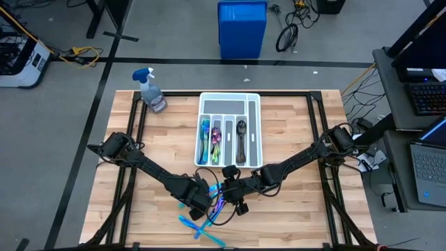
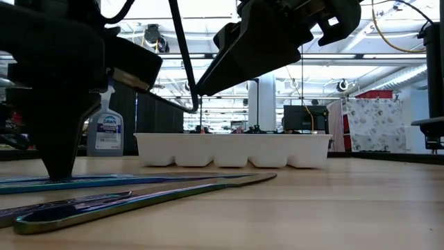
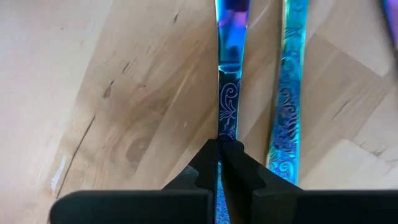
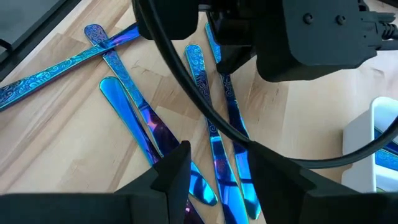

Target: Sort silverware

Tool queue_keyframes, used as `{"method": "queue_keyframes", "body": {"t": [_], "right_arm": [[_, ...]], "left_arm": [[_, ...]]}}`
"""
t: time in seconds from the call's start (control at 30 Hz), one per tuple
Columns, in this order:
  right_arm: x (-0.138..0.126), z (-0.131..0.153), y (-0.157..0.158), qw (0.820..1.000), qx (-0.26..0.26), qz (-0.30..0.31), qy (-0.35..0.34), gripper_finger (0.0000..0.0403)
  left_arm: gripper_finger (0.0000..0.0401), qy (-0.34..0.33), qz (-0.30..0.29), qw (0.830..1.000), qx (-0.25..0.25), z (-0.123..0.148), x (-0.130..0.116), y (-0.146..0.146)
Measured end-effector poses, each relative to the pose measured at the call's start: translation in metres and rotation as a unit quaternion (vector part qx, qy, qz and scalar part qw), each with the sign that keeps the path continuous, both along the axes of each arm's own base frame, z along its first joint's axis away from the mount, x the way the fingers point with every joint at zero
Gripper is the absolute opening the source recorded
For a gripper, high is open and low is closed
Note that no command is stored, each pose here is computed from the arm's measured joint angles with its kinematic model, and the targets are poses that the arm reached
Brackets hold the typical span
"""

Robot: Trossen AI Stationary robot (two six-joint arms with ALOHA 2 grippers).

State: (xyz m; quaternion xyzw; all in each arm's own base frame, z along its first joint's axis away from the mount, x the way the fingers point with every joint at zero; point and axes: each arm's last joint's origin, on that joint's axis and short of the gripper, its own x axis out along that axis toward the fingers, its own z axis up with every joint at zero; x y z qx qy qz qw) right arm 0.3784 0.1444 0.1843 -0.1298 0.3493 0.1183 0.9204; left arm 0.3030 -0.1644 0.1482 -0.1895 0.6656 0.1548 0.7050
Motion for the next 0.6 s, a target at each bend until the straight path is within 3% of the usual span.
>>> {"method": "queue_keyframes", "body": {"t": [0.6], "right_arm": [[0.0,0.0,0.0,1.0,0.0,0.0,0.0,0.0141]], "left_arm": [[0.0,-0.012,0.001,1.0,-0.01,0.008,0.0055,-0.0033]]}}
